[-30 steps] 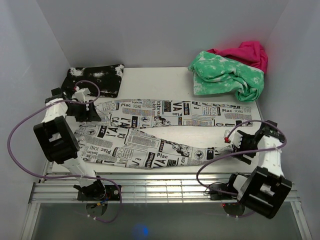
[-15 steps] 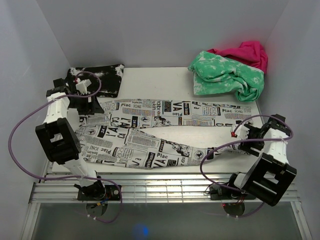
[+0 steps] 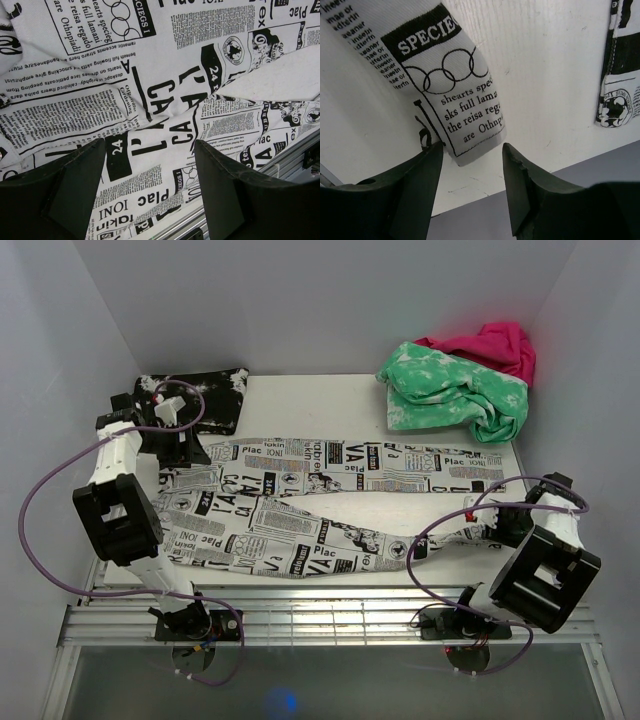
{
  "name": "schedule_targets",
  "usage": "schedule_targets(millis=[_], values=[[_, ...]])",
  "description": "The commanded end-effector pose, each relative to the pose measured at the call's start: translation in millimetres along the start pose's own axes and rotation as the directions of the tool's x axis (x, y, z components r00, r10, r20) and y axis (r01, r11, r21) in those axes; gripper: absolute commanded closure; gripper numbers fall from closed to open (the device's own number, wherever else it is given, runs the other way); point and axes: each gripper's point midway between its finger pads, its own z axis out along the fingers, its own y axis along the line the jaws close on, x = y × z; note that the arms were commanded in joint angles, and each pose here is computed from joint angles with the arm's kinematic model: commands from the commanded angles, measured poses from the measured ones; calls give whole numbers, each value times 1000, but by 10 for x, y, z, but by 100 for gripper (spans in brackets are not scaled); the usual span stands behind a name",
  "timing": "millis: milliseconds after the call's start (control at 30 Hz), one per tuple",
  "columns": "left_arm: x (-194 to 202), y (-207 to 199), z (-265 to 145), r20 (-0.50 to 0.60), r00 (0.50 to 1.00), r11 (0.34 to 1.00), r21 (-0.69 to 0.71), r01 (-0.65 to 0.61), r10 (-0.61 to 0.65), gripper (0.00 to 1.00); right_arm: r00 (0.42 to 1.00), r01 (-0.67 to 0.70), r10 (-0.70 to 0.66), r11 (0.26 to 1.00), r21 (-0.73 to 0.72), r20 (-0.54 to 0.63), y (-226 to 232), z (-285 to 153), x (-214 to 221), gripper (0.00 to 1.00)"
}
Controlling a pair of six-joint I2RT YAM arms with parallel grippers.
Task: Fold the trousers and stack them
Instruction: Flatten the trousers out
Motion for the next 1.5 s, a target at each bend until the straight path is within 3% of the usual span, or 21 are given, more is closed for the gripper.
schedule_targets(millis=[0,167,300,433,600,833,900,1067,1200,1367,1400,1467], values=[[-82,-40,-40,18,1000,1000,3,-18,18,18,988,154,-152,987,40,-36,-200,-114,84,44],[-75,-16,-17,11,1000,1000,2,-15,15,18,984,178,-178,984,12,-29,-118,-41,94,45],[-109,-8,-14,15,1000,1000,2,-13,13,18,982,186,-185,983,9,-34,-91,23,119,72],[-129,6,-3,15,1000,1000,2,-8,8,18,987,158,-157,987,31,-37,-152,-87,118,92],[-136,15,23,16,1000,1000,7,-13,13,19,997,63,-63,998,-10,45,-75,-519,-34,92],[-177,-3,0,37,999,1000,9,-26,25,19,996,45,-41,998,-46,76,-34,-901,-153,92],[-182,-3,-3,45,999,1000,5,-29,29,19,995,46,-39,996,-81,89,-79,-835,-180,92],[-212,2,-37,79,996,999,-23,-31,33,19,972,-171,207,948,-270,111,-424,-358,-197,92],[-222,39,-51,95,995,998,-55,-35,40,19,927,-308,351,914,-263,134,-1126,-188,-360,92],[-225,158,-79,115,992,991,-131,-30,45,19,891,-403,445,866,-297,88,-1406,179,-507,91],[-228,163,-87,118,992,990,-142,-28,45,19,880,-426,467,857,-290,85,-1466,221,-517,68],[-229,207,-118,122,992,986,-165,-17,38,18,848,-486,524,828,-280,80,-1503,190,-527,50]])
